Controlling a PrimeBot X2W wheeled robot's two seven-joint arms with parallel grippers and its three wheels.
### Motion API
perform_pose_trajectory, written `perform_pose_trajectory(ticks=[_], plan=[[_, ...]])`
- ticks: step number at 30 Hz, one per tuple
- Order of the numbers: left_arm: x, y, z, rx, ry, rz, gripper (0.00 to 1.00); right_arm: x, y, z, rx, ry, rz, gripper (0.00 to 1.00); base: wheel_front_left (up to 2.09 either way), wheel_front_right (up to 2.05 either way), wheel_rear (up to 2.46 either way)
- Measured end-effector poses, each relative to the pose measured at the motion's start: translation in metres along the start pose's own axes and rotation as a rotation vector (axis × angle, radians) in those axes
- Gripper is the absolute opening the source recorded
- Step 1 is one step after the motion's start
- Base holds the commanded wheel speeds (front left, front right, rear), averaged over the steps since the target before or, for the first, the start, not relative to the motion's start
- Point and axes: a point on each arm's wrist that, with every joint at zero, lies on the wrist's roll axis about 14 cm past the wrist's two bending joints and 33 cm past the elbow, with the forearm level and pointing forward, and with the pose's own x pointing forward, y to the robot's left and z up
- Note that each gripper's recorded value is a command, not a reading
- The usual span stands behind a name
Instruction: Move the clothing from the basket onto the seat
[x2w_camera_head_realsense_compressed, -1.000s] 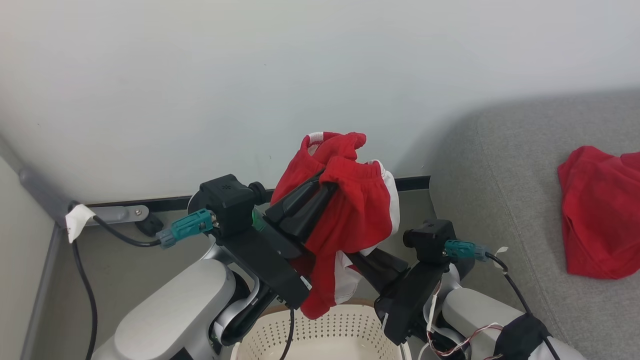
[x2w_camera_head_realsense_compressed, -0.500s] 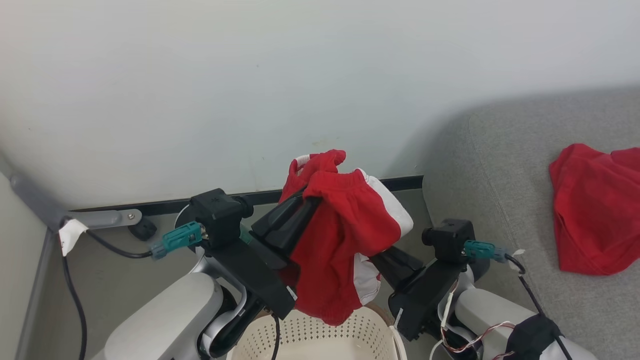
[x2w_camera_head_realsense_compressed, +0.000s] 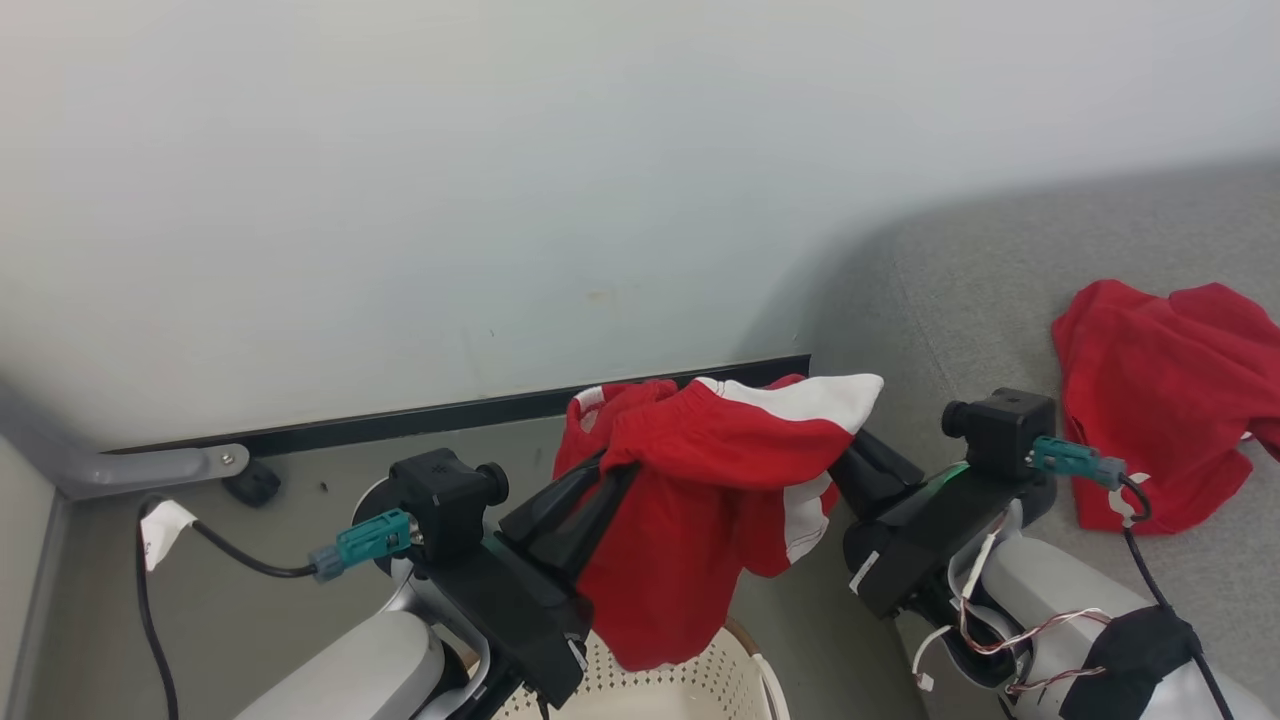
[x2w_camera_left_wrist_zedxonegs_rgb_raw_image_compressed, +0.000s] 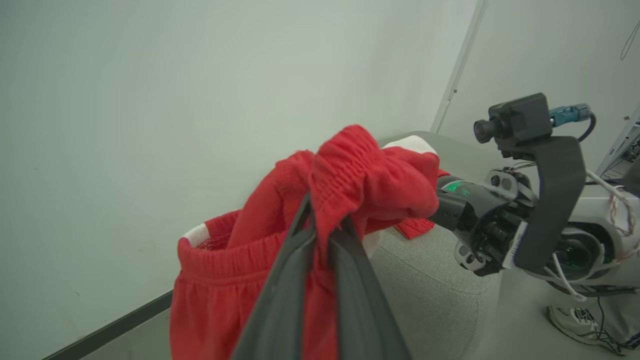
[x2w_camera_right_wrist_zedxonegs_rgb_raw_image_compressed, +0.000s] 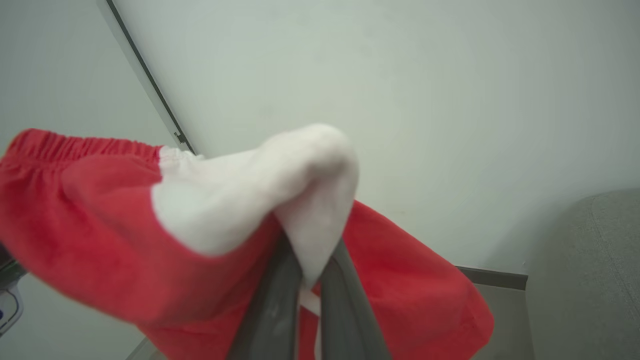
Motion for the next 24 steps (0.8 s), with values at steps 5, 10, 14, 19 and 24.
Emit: perform_pose_trajectory(ticks=[5,10,14,19,24], plan=[[0.004,-0.014,-0.006,-0.015,0.010,-0.039,1.00,-0.014,-0.021,0.015,0.009,-0.050,-0.066,0.00,0.00,0.00,0.00],[0.009,-0.020,-0.010,0.003,0.020,-0.063,1.00,-0.028,-0.039,0.033,-0.024,-0.101,-0.120,0.00,0.00,0.00,0.00],[0.014,-0.029,-0.014,0.009,0.031,-0.095,1.00,-0.042,-0.057,0.052,-0.059,-0.145,-0.173,0.00,0.00,0.00,0.00],[0.020,-0.043,-0.014,0.018,0.025,-0.146,1.00,-0.062,-0.071,0.066,-0.104,-0.184,-0.235,0.00,0.00,0.00,0.00],[0.024,-0.053,-0.018,0.010,0.030,-0.182,1.00,-0.082,-0.076,0.080,-0.140,-0.227,-0.274,0.00,0.00,0.00,0.00]])
